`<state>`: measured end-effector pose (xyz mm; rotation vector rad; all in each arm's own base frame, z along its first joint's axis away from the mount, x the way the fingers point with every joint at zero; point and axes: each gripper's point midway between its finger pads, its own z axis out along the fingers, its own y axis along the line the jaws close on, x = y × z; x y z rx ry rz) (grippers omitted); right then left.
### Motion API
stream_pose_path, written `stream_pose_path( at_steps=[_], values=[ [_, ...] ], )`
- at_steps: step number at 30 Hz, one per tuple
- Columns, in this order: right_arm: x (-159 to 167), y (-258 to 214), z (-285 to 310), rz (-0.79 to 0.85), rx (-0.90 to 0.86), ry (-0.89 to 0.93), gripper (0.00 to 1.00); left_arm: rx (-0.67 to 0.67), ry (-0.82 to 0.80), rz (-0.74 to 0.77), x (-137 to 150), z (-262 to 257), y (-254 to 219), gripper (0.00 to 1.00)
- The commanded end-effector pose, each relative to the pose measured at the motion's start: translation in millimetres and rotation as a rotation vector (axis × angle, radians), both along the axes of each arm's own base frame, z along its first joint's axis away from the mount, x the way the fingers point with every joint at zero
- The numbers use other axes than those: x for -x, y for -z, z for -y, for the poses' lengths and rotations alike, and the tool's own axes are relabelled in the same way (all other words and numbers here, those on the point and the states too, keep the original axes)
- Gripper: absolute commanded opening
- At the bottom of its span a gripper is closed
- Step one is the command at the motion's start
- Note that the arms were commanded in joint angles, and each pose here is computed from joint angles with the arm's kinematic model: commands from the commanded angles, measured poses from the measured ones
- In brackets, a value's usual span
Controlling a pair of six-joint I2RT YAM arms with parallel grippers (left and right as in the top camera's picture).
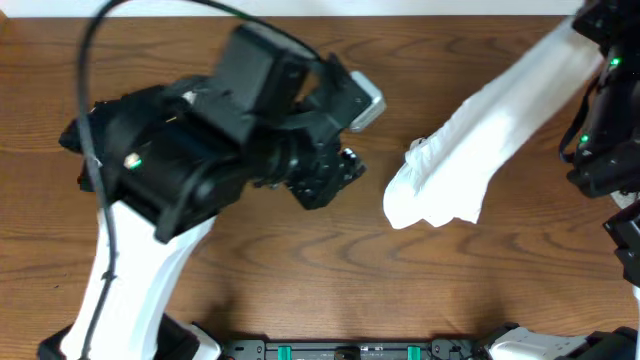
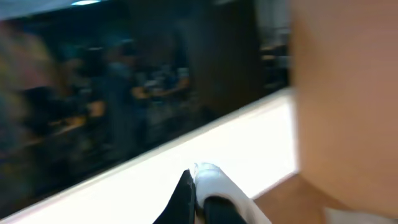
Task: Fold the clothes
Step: 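Release the left gripper and hold the shirt hanging from the right gripper, then reach the left gripper to the hanging shirt's lower corner and grasp it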
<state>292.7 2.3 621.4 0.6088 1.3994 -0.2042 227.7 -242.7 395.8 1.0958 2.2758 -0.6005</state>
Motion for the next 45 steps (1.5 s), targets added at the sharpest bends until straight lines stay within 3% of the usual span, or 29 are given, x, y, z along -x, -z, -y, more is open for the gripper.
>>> stream_pose_path(
  at_steps=[1, 11, 13, 17, 21, 25, 28, 30, 37, 42, 45],
  values=[
    [22.3, 1.4, 20.8, -0.024, 0.002, 0.175, 0.02, -0.008, -0.029, 0.072, -5.9, -4.5, -8.8, 0.51],
    [19.7, -1.4, 8.8, 0.003, -0.023, 0.141, 0.01, 0.03, -0.042, 0.095, -10.4, 1.0, -16.8, 0.51],
    [4.2, -2.5, -13.5, -0.012, 0.026, -0.01, 0.01, 0.007, -0.073, 0.123, -14.2, -6.2, -18.2, 0.51],
    [-23.3, 2.6, -93.3, -0.032, 0.122, -0.493, 0.01, 0.005, -0.094, 0.157, -12.6, -14.3, -25.1, 0.51],
    [-33.4, 14.2, -130.9, -0.045, 0.063, -0.69, 0.02, 0.012, -0.102, 0.175, -8.0, -20.0, -31.0, 0.52],
    [-57.7, 30.7, -84.5, -0.037, -0.114, -0.381, 0.02, 0.02, -0.108, 0.192, -3.9, -24.9, -36.4, 0.52],
    [-66.6, 34.4, -41.8, -0.018, -0.125, -0.152, 0.01, 0.027, -0.109, 0.199, -0.1, -27.9, -39.8, 0.52],
    [-67.4, 37.1, -26.4, -0.024, -0.125, -0.102, 0.01, 0.025, -0.108, 0.197, 1.9, -29.4, -39.7, 0.52],
    [-51.7, 20.9, -34.0, 0.048, -0.212, -0.212, 0.02, 0.025, -0.091, 0.147, 0.8, -21.0, -30.0, 0.52],
    [-45.5, 11.2, -44.9, 0.085, -0.23, -0.255, 0.02, 0.085, 0.124, 0.045, 16.9, 17.2, -11.1, 0.52],
    [-44.5, 10.0, -52.1, 0.088, -0.233, -0.276, 0.02, 0.071, 0.17, 0.038, 12.0, 32.8, 7.4, 0.52]
  ],
)
